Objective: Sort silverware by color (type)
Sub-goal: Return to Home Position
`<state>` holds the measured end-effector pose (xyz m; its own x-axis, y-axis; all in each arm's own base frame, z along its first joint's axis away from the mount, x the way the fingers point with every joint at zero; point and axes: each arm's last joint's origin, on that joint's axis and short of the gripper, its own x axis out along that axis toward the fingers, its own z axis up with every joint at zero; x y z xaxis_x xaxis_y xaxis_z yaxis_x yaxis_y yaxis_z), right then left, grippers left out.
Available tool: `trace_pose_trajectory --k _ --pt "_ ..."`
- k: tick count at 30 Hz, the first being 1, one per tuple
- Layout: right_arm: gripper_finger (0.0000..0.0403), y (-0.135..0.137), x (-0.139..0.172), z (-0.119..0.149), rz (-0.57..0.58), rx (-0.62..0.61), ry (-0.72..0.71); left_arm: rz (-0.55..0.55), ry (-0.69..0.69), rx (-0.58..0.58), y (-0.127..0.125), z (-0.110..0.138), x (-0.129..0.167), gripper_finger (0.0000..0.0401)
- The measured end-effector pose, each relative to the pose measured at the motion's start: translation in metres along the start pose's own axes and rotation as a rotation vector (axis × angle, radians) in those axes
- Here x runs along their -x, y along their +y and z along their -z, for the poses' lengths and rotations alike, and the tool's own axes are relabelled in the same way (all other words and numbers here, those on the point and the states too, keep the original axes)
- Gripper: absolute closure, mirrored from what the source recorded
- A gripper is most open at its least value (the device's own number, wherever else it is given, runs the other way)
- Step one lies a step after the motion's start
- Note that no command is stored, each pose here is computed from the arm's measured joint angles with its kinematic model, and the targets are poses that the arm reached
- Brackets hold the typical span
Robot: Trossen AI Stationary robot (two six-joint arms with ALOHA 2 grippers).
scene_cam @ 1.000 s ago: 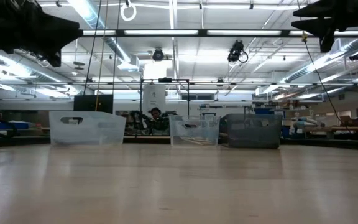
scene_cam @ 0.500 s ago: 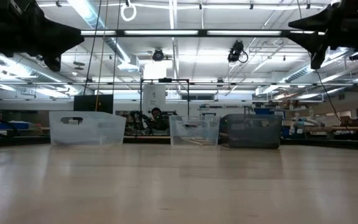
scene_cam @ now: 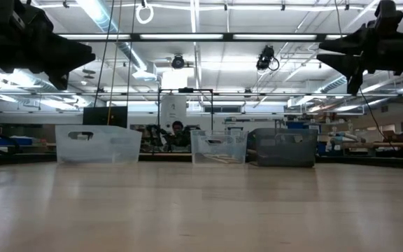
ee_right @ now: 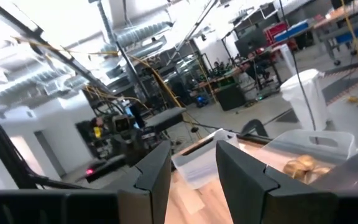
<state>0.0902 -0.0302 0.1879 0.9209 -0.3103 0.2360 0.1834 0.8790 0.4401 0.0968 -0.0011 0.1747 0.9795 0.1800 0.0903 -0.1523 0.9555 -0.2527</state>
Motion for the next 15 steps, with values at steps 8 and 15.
trace_pose_trajectory --k 8,15 --pt "0.0265 -0.002 0.0 0.007 0.03 0.151 0.065 0.007 0.028 -0.038 -0.002 0.003 0.001 0.0308" --pt "0.0265 -0.008 0.002 0.019 0.096 0.107 0.199 0.002 0.051 -0.014 -0.001 0.005 0.0 0.0308"
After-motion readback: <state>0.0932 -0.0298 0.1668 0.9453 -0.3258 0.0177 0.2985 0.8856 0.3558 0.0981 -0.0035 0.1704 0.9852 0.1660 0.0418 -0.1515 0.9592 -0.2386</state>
